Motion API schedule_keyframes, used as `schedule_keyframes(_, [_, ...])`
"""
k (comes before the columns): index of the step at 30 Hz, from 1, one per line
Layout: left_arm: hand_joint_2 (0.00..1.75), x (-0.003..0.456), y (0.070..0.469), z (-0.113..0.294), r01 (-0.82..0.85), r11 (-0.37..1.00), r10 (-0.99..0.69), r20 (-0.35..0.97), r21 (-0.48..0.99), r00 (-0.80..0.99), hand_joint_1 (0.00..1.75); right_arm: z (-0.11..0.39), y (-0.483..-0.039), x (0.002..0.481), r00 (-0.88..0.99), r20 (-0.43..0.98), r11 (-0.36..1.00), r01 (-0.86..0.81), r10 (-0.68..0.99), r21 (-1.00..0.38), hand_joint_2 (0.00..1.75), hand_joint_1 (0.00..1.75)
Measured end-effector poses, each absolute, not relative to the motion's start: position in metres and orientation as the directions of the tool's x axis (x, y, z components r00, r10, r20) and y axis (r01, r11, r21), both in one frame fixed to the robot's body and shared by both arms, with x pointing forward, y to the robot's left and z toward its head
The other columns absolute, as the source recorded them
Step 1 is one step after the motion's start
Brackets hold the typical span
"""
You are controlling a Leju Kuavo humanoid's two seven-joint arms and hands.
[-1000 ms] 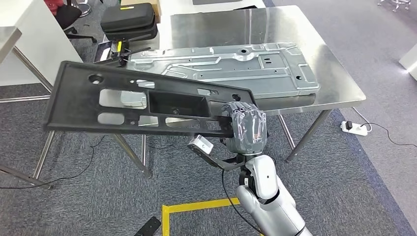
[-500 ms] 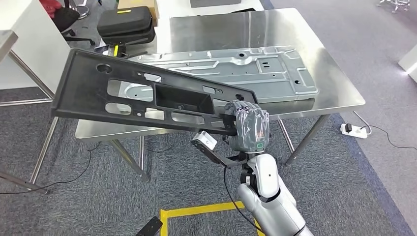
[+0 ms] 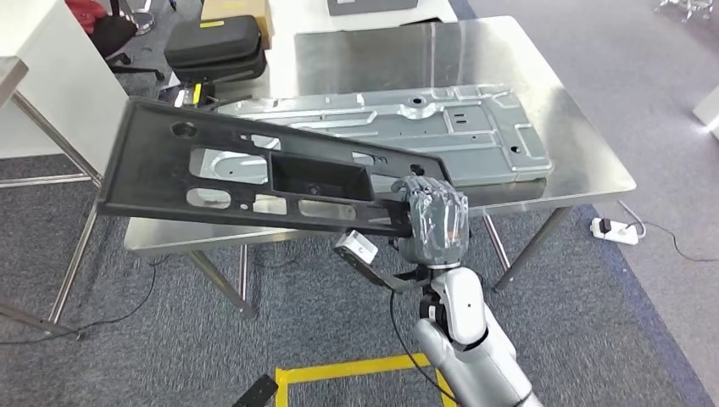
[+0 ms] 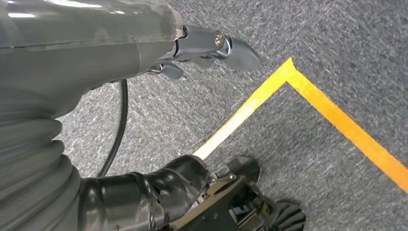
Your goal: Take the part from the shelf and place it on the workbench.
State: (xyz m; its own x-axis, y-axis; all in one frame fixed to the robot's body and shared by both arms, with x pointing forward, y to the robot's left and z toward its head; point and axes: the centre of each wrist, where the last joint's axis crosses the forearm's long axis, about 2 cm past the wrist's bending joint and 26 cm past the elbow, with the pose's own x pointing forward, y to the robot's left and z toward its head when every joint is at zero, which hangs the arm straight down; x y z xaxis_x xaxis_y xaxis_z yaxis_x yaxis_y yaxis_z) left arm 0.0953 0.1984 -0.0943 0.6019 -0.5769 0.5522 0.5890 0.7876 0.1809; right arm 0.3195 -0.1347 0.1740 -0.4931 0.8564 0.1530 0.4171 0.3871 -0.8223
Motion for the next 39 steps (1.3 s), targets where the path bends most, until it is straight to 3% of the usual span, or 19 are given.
schedule_keyframes(39, [1.75,0.0956,0.1947,-0.0935,0.606,0.775,-0.588,0.557,0.18,0.586,0.0,0.1694,-0.1433,0.3187,-0.461,0.149,0.365,0.423,0.875,-0.829,1.75,1.75])
